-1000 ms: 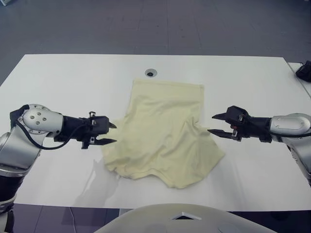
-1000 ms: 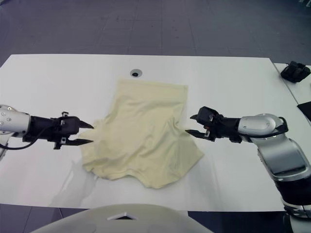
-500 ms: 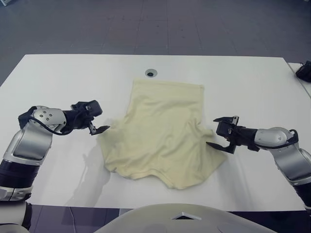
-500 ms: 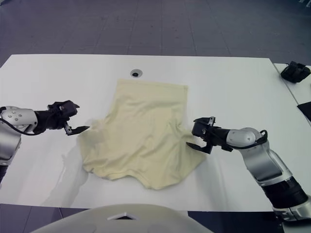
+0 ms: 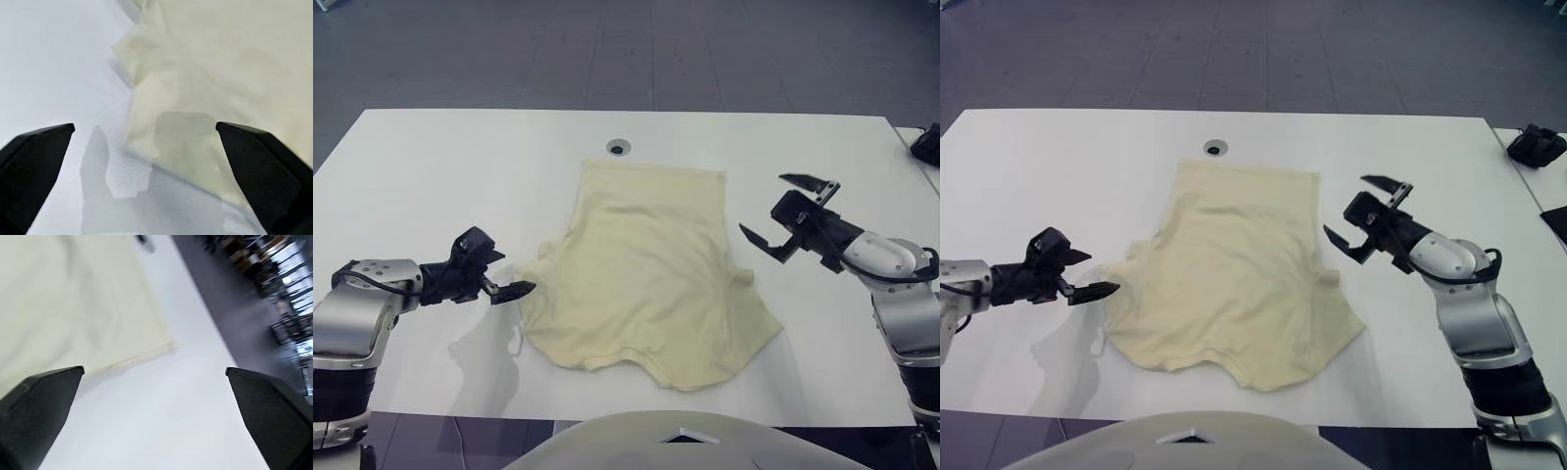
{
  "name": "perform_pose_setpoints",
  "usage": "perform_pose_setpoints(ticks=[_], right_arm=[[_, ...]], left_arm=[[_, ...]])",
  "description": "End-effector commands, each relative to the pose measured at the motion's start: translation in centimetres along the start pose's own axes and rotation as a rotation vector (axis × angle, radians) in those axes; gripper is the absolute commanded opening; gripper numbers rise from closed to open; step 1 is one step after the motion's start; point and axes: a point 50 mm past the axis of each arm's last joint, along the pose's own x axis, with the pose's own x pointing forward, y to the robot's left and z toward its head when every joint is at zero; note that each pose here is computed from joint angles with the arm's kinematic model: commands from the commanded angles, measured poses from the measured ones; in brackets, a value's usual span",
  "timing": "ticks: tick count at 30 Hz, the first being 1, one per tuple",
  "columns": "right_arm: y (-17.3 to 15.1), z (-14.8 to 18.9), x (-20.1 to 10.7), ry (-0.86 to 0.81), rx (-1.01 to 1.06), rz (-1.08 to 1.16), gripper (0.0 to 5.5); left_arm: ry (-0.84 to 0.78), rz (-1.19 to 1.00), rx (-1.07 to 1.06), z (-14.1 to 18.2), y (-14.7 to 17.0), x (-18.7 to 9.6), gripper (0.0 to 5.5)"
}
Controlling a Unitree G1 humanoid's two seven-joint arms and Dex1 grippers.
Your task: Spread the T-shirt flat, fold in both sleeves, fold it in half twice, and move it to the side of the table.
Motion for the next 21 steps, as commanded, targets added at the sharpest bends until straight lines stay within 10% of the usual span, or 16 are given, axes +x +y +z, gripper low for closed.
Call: perform_pose_setpoints(ticks=[1,21], right_arm=[[-0.9,1.3,0.0,-0.065,-0.01,-0.105,5.4],[-1.1,1.4,0.7,-0.08,-0.032,-0.135,5.4]], left_arm=[[-0.005,-0.017,-0.112,-0.5,0.8,1.5,4.6],[0.102,-0.01,-0.04,-2.0,1.3,1.8,1.04]])
